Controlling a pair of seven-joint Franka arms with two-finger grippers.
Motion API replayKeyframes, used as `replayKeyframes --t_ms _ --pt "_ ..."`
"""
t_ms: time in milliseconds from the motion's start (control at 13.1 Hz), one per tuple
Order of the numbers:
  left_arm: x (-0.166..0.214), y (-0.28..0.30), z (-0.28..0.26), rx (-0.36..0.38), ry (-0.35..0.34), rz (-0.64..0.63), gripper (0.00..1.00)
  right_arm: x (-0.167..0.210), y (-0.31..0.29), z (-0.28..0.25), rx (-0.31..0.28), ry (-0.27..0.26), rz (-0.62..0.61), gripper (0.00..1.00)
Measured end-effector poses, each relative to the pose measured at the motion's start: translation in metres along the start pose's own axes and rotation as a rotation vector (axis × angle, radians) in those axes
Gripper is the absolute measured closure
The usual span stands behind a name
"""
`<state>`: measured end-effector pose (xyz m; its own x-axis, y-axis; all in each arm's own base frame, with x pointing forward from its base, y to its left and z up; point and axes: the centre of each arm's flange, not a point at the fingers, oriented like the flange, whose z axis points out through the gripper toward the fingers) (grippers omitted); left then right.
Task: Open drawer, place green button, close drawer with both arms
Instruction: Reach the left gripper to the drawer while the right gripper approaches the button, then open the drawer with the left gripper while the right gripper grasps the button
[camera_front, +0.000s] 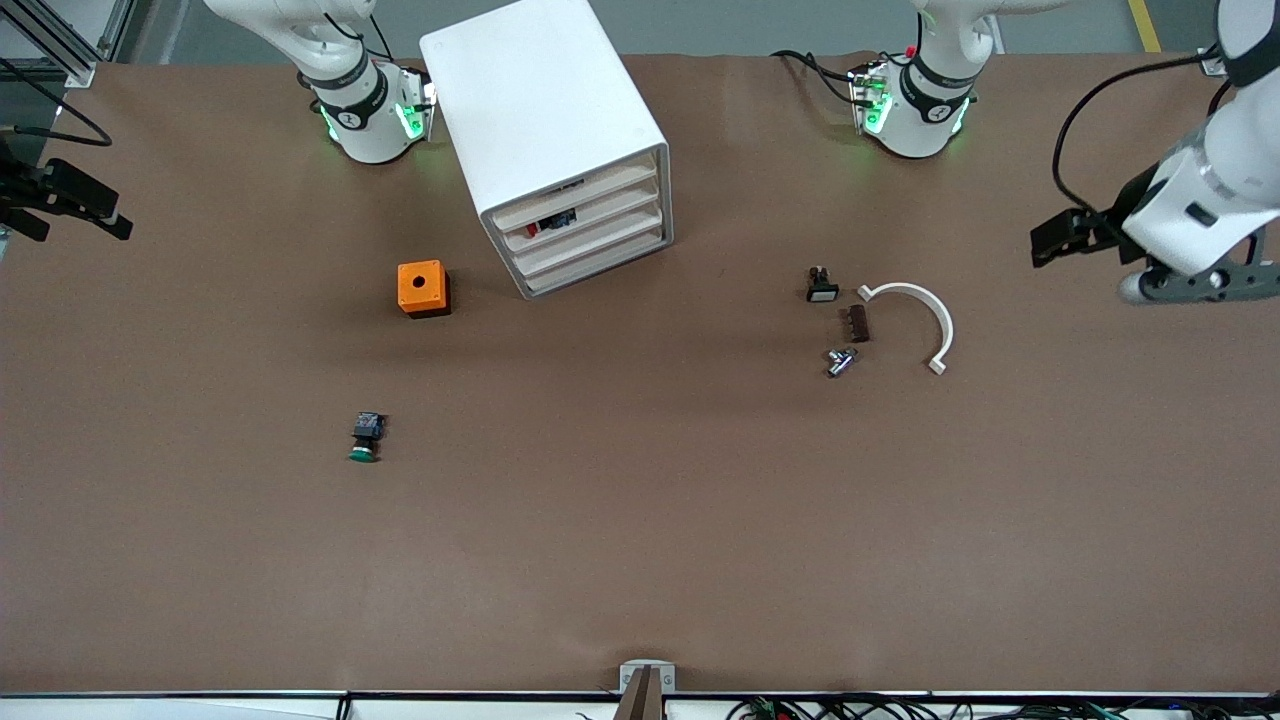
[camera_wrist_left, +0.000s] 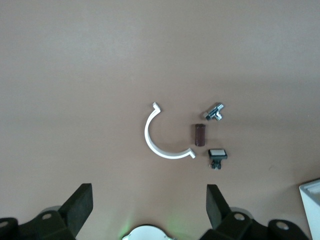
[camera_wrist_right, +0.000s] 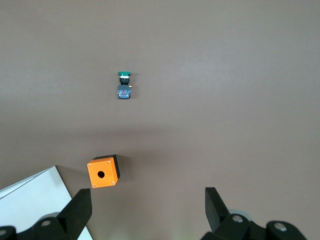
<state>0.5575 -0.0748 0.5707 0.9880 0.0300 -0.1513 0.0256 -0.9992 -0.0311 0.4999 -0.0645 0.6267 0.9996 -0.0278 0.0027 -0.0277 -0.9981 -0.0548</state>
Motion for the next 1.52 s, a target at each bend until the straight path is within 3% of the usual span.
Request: replayKeyframes --t_ms 457,686,914,1067,1371,1524 --pt "0.052 0.067 0.077 -0.063 -0.032 -0.233 0.00 0.000 0.001 -0.004 -0.005 0.014 0.002 0.00" --pt "0.067 0.105 0.117 -0.065 -0.046 -0.300 0.00 0.001 0.001 -0.014 -0.020 0.038 0.000 0.00" --pt "0.069 0.155 0.168 -0.029 -0.110 -0.398 0.00 0.006 0.002 -0.019 -0.032 0.047 -0.014 0.00" --pt "0.066 0.196 0.202 -0.012 -0.150 -0.477 0.00 0.017 0.002 -0.004 -0.035 0.019 -0.018 0.00" --pt "0.055 0.267 0.252 0.017 -0.240 -0.702 0.00 0.077 0.007 0.087 -0.046 -0.109 -0.015 0.00" --pt "0.039 0.300 0.274 0.054 -0.278 -0.836 0.00 0.096 0.012 0.118 -0.053 -0.138 -0.012 0.00"
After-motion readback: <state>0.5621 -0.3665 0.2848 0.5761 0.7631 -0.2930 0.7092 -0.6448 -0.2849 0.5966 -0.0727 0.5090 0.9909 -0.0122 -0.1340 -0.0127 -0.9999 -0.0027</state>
